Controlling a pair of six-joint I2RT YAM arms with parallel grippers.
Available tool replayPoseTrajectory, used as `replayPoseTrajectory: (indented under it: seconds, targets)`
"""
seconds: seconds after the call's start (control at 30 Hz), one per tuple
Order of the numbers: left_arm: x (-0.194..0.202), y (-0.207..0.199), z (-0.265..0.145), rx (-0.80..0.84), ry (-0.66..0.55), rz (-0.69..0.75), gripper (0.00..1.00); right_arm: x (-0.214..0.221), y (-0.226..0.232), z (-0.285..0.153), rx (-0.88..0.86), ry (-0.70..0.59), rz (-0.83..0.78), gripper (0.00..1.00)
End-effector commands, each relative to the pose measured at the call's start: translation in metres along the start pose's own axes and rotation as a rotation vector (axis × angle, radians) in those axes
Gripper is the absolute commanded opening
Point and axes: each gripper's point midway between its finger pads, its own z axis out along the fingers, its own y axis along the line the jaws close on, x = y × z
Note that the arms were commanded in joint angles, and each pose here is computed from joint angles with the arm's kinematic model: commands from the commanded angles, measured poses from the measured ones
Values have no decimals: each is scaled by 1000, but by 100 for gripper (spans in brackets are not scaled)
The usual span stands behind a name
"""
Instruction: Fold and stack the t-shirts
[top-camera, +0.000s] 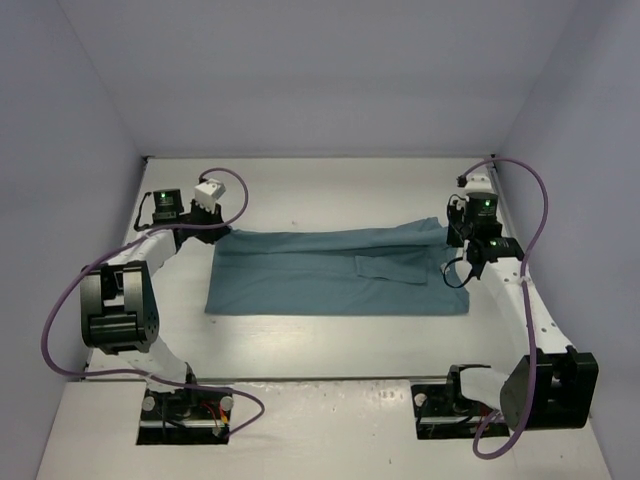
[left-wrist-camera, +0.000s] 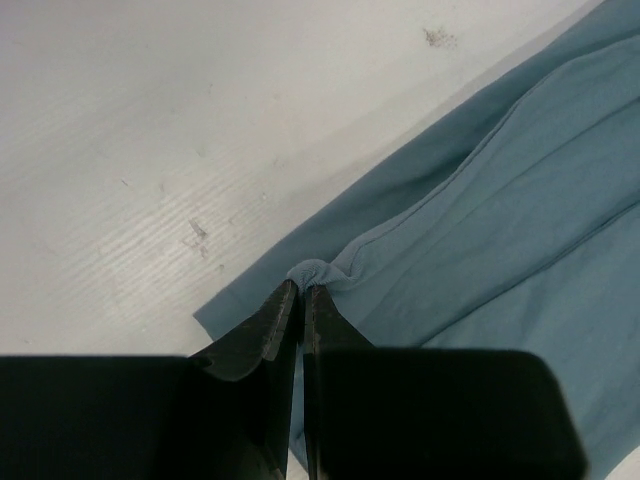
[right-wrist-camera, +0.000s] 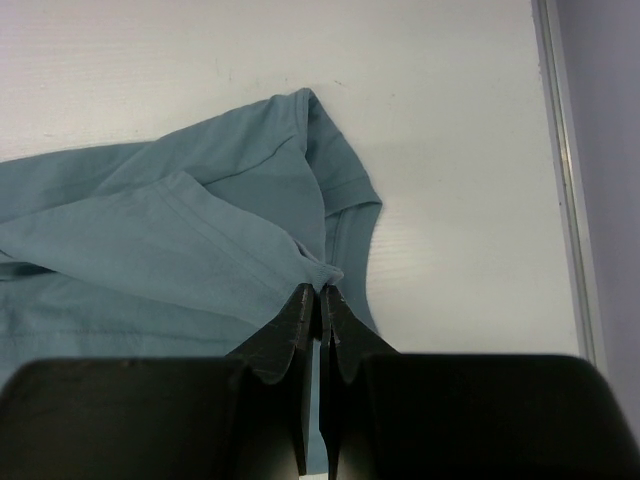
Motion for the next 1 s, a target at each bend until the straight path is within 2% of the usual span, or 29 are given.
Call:
replayPoseTrajectory:
  seconds: [0.0, 0.23, 0.53, 0.73, 0.9, 0.97]
  targets:
    - [-25, -4, -10, -13, -89, 29, 0, -13, -8, -6, 38, -74, 60, 0]
    - [-12, -15, -9, 10, -85, -27, 0, 6, -4, -2, 27, -29, 88, 0]
    - [-24, -14, -15, -15, -115, -47, 0, 19, 4, 5, -1, 12, 138, 0]
    - [-65, 10, -12, -57, -169, 11, 0, 5, 2, 5, 8, -11, 125, 0]
    - [-127, 37, 2, -50, -252, 104, 0, -21, 3, 11, 6, -41, 106, 0]
    - [-135, 38, 3, -37, -265, 121, 0, -29, 3, 11, 4, -51, 104, 0]
